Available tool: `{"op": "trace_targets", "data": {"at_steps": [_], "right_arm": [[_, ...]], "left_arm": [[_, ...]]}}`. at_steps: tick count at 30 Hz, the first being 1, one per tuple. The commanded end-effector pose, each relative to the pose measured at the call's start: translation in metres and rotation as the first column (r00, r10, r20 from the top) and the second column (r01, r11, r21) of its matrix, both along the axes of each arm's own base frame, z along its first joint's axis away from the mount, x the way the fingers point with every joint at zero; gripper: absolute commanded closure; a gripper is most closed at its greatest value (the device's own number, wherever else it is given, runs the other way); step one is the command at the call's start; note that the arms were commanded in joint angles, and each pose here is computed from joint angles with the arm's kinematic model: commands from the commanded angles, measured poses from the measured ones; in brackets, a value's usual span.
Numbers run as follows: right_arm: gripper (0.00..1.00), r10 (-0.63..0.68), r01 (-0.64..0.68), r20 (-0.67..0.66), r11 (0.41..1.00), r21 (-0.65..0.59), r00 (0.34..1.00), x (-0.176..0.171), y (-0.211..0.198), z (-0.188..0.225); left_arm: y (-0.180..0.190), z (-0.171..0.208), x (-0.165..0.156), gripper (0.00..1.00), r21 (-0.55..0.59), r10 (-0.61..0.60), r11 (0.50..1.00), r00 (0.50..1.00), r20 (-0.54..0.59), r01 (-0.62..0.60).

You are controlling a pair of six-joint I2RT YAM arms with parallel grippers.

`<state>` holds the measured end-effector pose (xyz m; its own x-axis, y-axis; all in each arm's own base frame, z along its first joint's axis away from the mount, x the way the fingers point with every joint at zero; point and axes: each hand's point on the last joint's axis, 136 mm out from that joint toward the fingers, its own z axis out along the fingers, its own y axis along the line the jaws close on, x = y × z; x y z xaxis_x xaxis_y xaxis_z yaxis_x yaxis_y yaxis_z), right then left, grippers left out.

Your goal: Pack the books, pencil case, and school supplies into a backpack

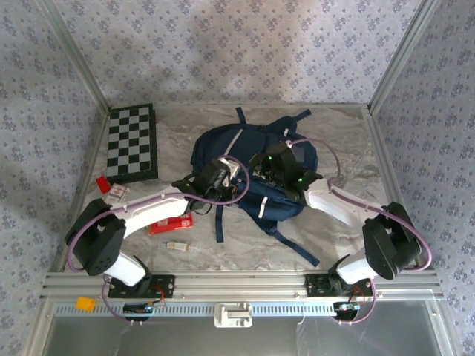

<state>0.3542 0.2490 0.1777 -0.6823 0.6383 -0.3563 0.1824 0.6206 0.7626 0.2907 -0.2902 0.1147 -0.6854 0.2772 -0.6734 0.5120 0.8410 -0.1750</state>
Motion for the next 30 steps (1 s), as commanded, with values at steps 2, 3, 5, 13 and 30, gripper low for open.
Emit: {"op": "trace_targets", "data": {"at_steps": [2,3,5,13,30], "right_arm": [[0.50,0.112,-0.111,0.034,0.994,-0.008,0.993,-0.028,0.005,0.017],[0.48,0.135,-0.134,0.020,0.991,-0.019,0.991,-0.038,0.006,0.013],[0.46,0.165,-0.165,-0.003,0.986,-0.038,0.986,-0.056,0.007,0.004],[0.56,0.157,-0.165,-0.106,0.984,-0.072,0.982,-0.099,-0.009,-0.057],[0.61,-0.038,0.007,-0.120,0.970,-0.243,0.992,-0.032,-0.135,-0.077]], "left_arm": [[0.003,0.028,0.017,1.00,-0.057,0.068,0.996,0.996,0.052,-0.065],[0.002,0.028,0.017,1.00,-0.058,0.070,0.996,0.996,0.050,-0.067],[0.003,0.027,0.017,1.00,-0.050,0.068,0.997,0.996,0.050,-0.066],[-0.001,0.025,0.013,1.00,-0.063,0.054,0.997,0.998,0.024,-0.052],[-0.085,0.020,-0.059,1.00,-0.105,-0.179,0.980,0.978,-0.108,0.168]]}}
